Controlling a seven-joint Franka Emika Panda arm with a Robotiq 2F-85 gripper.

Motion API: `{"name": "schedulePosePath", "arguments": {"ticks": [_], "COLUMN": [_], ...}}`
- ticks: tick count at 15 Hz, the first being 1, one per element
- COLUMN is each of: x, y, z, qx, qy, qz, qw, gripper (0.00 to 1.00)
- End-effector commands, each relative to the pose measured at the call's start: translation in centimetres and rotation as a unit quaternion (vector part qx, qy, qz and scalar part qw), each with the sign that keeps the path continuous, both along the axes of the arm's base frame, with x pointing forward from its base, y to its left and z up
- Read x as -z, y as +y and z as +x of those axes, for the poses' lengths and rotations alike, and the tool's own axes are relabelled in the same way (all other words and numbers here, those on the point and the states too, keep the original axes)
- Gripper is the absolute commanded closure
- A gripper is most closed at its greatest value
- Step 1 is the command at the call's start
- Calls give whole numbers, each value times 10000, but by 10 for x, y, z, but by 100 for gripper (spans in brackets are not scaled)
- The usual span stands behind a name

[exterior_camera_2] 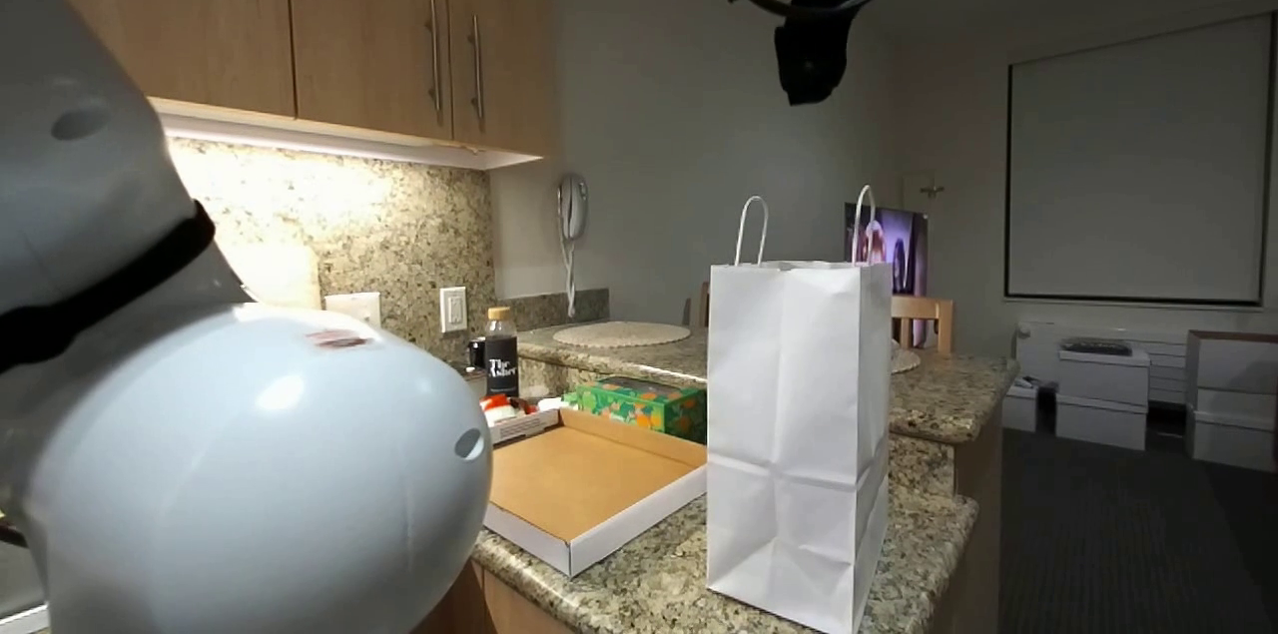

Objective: Place the black socks inside the white paper bag

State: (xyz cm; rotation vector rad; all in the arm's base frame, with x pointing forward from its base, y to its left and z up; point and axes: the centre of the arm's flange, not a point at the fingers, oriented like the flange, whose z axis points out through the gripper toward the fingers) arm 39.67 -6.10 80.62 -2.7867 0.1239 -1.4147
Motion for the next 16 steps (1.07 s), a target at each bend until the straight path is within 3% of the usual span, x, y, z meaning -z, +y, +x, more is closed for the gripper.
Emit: {"name": "schedulePosePath", "arguments": {"ticks": [1,6,14,15,16], "x": [36,74,122,124,124], "y": [-29,-49,-26,-24,-21], "z": [-9,-13,-11,-10,-8], "qx": [-313,-658,-1345,-1337,-1320], "qy": [249,688,1518,1574,1619], "qz": [-179,-591,-1124,-1146,-1149], "qw": [9990,9937,9727,9717,9712], "gripper": [100,100,100,74,73]}}
